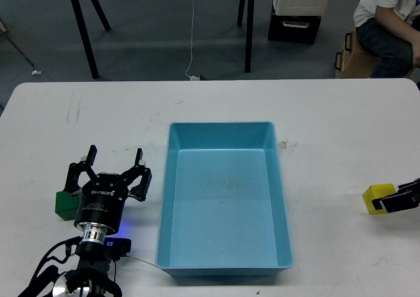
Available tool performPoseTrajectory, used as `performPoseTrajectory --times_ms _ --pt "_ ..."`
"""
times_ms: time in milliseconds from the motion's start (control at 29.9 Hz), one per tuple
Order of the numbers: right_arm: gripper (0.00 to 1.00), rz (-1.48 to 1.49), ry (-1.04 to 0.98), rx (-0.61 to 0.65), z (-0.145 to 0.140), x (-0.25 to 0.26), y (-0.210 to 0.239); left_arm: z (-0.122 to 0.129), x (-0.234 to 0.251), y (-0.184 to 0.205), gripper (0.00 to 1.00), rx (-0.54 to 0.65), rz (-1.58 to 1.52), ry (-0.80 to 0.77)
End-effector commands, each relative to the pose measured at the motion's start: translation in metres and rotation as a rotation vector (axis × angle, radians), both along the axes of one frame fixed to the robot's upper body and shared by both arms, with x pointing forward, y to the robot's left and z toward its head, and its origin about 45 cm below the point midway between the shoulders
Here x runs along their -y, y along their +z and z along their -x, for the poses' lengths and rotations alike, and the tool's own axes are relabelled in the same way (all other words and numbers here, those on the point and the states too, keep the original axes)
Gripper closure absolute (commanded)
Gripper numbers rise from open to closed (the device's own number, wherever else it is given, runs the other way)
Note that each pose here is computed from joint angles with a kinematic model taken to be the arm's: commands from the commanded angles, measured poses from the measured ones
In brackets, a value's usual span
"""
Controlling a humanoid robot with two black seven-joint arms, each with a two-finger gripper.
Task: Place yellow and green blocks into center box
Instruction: 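Close the right gripper on the yellow cube and lift it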
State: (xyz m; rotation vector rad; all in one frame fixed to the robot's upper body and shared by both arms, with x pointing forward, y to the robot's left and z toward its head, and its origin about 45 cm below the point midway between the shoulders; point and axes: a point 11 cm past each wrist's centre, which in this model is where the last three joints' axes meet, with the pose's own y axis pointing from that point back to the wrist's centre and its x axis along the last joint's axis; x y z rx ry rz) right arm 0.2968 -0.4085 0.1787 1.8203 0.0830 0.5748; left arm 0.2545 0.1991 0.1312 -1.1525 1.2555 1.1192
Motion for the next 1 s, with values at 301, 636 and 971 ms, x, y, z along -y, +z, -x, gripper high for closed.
performPoseTrajectory --times_ms 301,636,971 --pt "0.34 -0.009 0.009 -0.021 -0.003 -0.010 -0.017 0.001 -0.001 -0.001 0.00 -0.004 0.001 0.004" --pt "0.92 -0.001 0.014 -0.007 -0.006 -0.009 -0.011 0.002 -0.001 -0.002 0.00 -0.006 -0.001 0.004" --pt "1.00 0.009 0.211 0.337 -0.078 -0.060 0.122 0.000 -0.005 -0.001 0.00 -0.003 -0.012 0.007"
